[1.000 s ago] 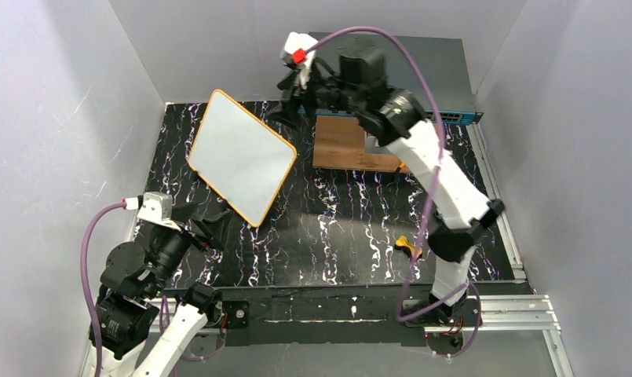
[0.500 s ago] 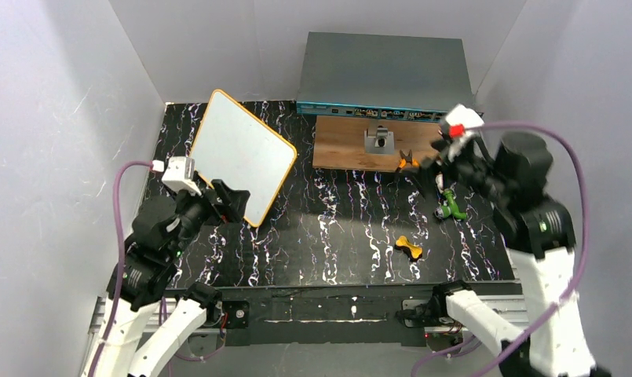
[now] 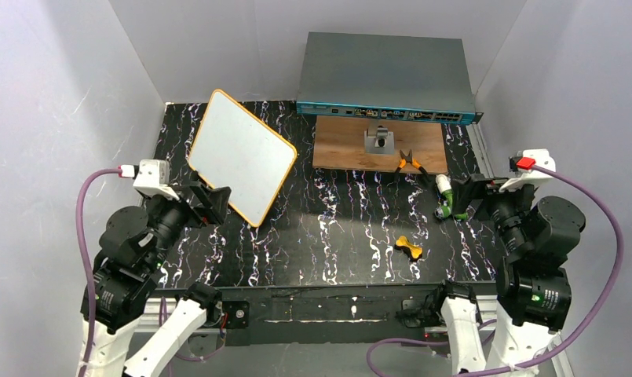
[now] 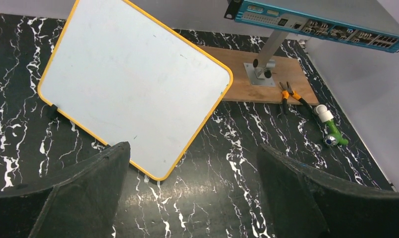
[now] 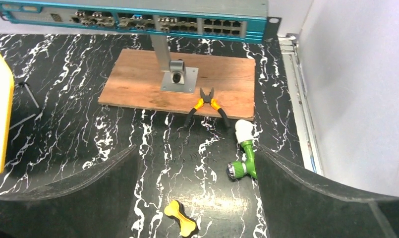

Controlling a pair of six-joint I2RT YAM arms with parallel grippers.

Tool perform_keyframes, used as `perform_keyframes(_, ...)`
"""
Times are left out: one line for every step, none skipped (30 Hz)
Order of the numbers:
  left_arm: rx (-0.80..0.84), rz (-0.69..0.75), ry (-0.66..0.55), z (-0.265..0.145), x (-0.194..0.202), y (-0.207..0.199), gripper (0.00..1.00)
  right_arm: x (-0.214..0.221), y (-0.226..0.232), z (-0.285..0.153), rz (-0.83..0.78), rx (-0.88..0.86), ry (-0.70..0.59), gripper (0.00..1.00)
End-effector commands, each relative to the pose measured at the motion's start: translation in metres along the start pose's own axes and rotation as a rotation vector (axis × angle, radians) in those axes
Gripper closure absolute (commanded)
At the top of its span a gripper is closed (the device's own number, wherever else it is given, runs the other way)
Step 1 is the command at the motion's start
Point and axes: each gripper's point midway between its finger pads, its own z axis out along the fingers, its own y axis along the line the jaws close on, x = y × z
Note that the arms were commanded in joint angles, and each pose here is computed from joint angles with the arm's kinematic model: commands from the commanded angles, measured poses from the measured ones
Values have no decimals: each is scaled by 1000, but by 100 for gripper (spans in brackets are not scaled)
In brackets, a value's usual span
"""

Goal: Erase the whiteboard
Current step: Reset both arms

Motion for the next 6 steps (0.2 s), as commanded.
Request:
perform_keyframes(-10, 41, 21, -6, 2, 3, 2, -30, -5, -11, 27, 56, -72, 10)
perform_keyframes(-9, 43, 19, -8, 1, 4, 2, -31, -4, -12, 10, 46, -70, 10)
perform_keyframes(-8, 47, 15, -9, 0, 4, 2, -30, 0, -12, -10, 23, -66, 10)
perform_keyframes(-8, 49, 8, -11, -2, 4, 2, -29, 3, -12, -24, -2, -61, 10)
perform_keyframes(-5, 50, 7, -12, -2, 4, 2, -28, 6, -11, -8, -13, -59, 10)
perform_keyframes(0, 51, 3, -14, -3, 3, 2, -29, 9, -11, 8, -32, -61, 10)
